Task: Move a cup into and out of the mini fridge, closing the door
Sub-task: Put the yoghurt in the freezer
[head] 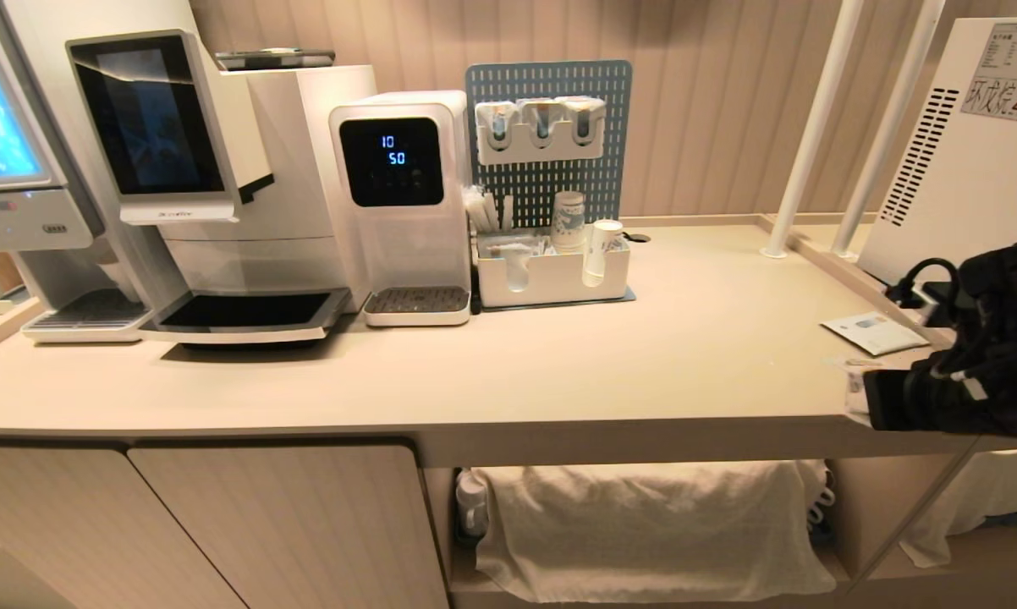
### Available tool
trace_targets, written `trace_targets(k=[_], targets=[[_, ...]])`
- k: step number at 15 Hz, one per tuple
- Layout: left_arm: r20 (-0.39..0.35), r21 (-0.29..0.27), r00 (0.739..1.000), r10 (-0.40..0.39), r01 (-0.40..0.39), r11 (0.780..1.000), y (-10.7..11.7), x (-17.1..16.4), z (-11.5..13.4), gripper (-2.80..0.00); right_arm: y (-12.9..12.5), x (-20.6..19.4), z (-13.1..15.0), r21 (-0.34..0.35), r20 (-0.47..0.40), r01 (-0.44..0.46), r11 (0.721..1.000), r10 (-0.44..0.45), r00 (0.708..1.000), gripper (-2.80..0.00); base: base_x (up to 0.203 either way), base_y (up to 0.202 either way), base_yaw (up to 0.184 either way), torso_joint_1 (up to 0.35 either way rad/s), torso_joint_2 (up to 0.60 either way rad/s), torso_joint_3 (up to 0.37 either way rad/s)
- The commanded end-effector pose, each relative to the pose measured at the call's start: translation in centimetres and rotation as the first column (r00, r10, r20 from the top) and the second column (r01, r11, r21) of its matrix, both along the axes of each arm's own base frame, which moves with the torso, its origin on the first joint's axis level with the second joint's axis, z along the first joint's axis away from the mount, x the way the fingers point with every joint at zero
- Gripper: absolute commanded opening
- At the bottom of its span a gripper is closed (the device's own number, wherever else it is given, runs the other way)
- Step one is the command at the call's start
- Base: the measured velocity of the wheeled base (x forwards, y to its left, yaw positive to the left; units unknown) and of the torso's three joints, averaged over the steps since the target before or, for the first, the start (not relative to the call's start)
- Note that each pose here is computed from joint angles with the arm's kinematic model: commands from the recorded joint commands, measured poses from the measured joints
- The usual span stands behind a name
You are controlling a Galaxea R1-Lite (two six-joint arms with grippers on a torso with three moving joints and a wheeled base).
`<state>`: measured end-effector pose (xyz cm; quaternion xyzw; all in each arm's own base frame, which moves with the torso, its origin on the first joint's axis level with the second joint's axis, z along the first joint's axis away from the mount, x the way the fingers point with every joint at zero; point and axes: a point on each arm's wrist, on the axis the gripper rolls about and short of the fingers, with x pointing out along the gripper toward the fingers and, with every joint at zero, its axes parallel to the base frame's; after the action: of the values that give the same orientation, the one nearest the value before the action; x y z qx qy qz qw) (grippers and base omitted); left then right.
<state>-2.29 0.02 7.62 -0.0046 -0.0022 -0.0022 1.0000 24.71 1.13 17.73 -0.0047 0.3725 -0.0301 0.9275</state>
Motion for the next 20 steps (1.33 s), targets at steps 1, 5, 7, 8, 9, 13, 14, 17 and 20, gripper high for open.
trace_targets(k=[1,5,7,8,9,13,14,17,20], targets=[[0.0,0.0,1.0,0.0,0.0,1.0,0.0,0.0,0.0,-2.8,-0.2,-3.8,2.3,-0.006,0.103,-0.006,1.0,0.007,0.995,-2.8,0.0,0.0,0.0,0.0,0.0,0.0],[0.0,0.0,1.0,0.0,0.0,1.0,0.0,0.0,0.0,-2.8,-0.6,-11.4,2.7,-0.077,0.184,-0.065,0.995,0.078,0.98,-2.8,0.0,0.0,0.0,0.0,0.0,0.0],[0.0,0.0,1.0,0.0,0.0,1.0,0.0,0.0,0.0,-2.8,-0.7,-15.2,2.2,-0.097,0.251,-0.085,0.992,0.107,0.962,-2.8,0.0,0.0,0.0,0.0,0.0,0.0],[0.0,0.0,1.0,0.0,0.0,1.0,0.0,0.0,0.0,-2.8,-0.8,-16.9,1.6,-0.104,0.286,-0.092,0.99,0.118,0.951,-2.8,0.0,0.0,0.0,0.0,0.0,0.0],[0.0,0.0,1.0,0.0,0.0,1.0,0.0,0.0,0.0,-2.8,-0.9,-18.4,1.0,-0.111,0.319,-0.095,0.989,0.126,0.939,-2.8,0.0,0.0,0.0,0.0,0.0,0.0],[0.0,0.0,1.0,0.0,0.0,1.0,0.0,0.0,0.0,-2.8,-1.2,-23.0,-2.7,-0.122,0.412,-0.086,0.989,0.13,0.902,-2.8,0.0,0.0,0.0,0.0,0.0,0.0],[0.0,0.0,1.0,0.0,0.0,1.0,0.0,0.0,0.0,-2.8,-1.3,-23.8,-3.7,-0.123,0.43,-0.081,0.989,0.127,0.894,-2.8,0.0,0.0,0.0,0.0,0.0,0.0],[0.0,0.0,1.0,0.0,0.0,1.0,0.0,0.0,0.0,-2.8,-1.4,-25.3,-6.5,-0.115,0.472,-0.063,0.991,0.11,0.875,-2.8,0.0,0.0,0.0,0.0,0.0,0.0],[0.0,0.0,1.0,0.0,0.0,1.0,0.0,0.0,0.0,-2.8,-1.3,-25.1,-7.2,-0.086,0.469,-0.074,0.994,0.106,0.877,-2.8,0.0,0.0,0.0,0.0,0.0,0.0]])
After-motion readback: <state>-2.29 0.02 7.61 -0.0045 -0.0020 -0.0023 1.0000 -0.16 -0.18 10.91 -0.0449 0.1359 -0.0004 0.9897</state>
